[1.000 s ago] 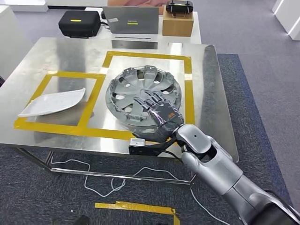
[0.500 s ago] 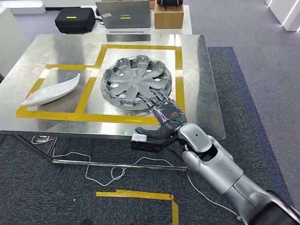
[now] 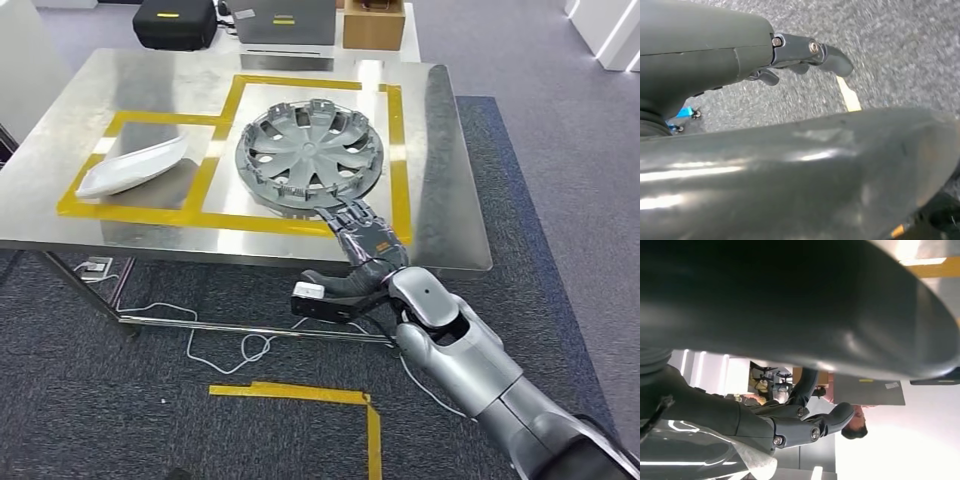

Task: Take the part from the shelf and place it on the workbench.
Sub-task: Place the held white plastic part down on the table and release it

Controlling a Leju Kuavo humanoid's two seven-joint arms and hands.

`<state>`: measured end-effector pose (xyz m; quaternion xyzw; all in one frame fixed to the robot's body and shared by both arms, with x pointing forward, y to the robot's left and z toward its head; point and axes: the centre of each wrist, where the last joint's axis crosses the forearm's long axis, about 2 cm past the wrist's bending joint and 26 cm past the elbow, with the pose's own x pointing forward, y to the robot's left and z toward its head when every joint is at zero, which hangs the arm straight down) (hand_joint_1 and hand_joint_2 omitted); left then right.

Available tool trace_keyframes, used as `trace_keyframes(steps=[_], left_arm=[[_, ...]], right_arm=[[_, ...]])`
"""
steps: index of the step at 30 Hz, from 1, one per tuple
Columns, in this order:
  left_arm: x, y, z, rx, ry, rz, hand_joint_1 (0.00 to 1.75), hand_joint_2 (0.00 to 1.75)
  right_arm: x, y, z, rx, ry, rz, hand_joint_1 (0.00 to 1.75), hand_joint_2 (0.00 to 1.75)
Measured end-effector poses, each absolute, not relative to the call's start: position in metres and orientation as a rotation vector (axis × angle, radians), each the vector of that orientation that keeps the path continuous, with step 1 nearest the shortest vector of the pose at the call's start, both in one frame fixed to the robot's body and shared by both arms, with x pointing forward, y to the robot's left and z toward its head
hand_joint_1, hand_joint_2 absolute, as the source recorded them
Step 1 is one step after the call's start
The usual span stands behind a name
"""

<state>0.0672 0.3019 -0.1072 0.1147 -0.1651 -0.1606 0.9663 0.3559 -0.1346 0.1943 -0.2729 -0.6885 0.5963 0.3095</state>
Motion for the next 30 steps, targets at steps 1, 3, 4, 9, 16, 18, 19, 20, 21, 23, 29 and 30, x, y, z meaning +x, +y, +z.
trace_keyframes(steps=[1, 3, 4, 9, 16, 18, 19, 20, 21, 23, 29, 30], left_arm=[[0.067, 0.302, -0.107, 0.233, -0.334, -0.325, 0.00, 0.00], [0.067, 0.303, -0.107, 0.236, -0.333, -0.325, 0.00, 0.00], [0.067, 0.303, -0.107, 0.236, -0.333, -0.324, 0.00, 0.00], [0.064, 0.303, -0.108, 0.238, -0.329, -0.321, 0.00, 0.00], [0.057, 0.306, -0.109, 0.246, -0.313, -0.317, 0.00, 0.00], [0.056, 0.306, -0.109, 0.247, -0.311, -0.315, 0.00, 0.00], [0.055, 0.307, -0.109, 0.247, -0.310, -0.314, 0.00, 0.00], [0.054, 0.307, -0.109, 0.248, -0.308, -0.311, 0.00, 0.00], [0.052, 0.307, -0.109, 0.249, -0.306, -0.307, 0.00, 0.00], [0.051, 0.307, -0.109, 0.252, -0.305, -0.298, 0.00, 0.00], [0.040, 0.307, -0.110, 0.259, -0.288, -0.263, 0.00, 0.00], [0.039, 0.307, -0.110, 0.260, -0.285, -0.257, 0.00, 0.00]], right_arm=[[0.356, -0.136, 0.193, -0.730, -1.812, 1.572, 0.00, 0.00], [0.356, -0.140, 0.189, -0.742, -1.792, 1.565, 0.00, 0.00], [0.355, -0.143, 0.186, -0.746, -1.782, 1.561, 0.00, 0.00], [0.357, -0.153, 0.183, -0.777, -1.755, 1.526, 0.00, 0.00], [0.350, -0.171, 0.164, -0.806, -1.682, 1.448, 0.00, 0.00], [0.345, -0.180, 0.153, -0.812, -1.643, 1.415, 0.00, 0.00], [0.341, -0.184, 0.147, -0.813, -1.622, 1.398, 0.00, 0.00], [0.338, -0.188, 0.142, -0.814, -1.603, 1.379, 0.00, 0.00], [0.335, -0.192, 0.137, -0.815, -1.587, 1.358, 0.00, 0.00], [0.327, -0.201, 0.128, -0.820, -1.552, 1.306, 0.00, 0.00], [0.288, -0.236, 0.086, -0.808, -1.378, 1.131, 0.00, 0.00], [0.280, -0.243, 0.077, -0.794, -1.336, 1.101, 0.00, 0.00]])
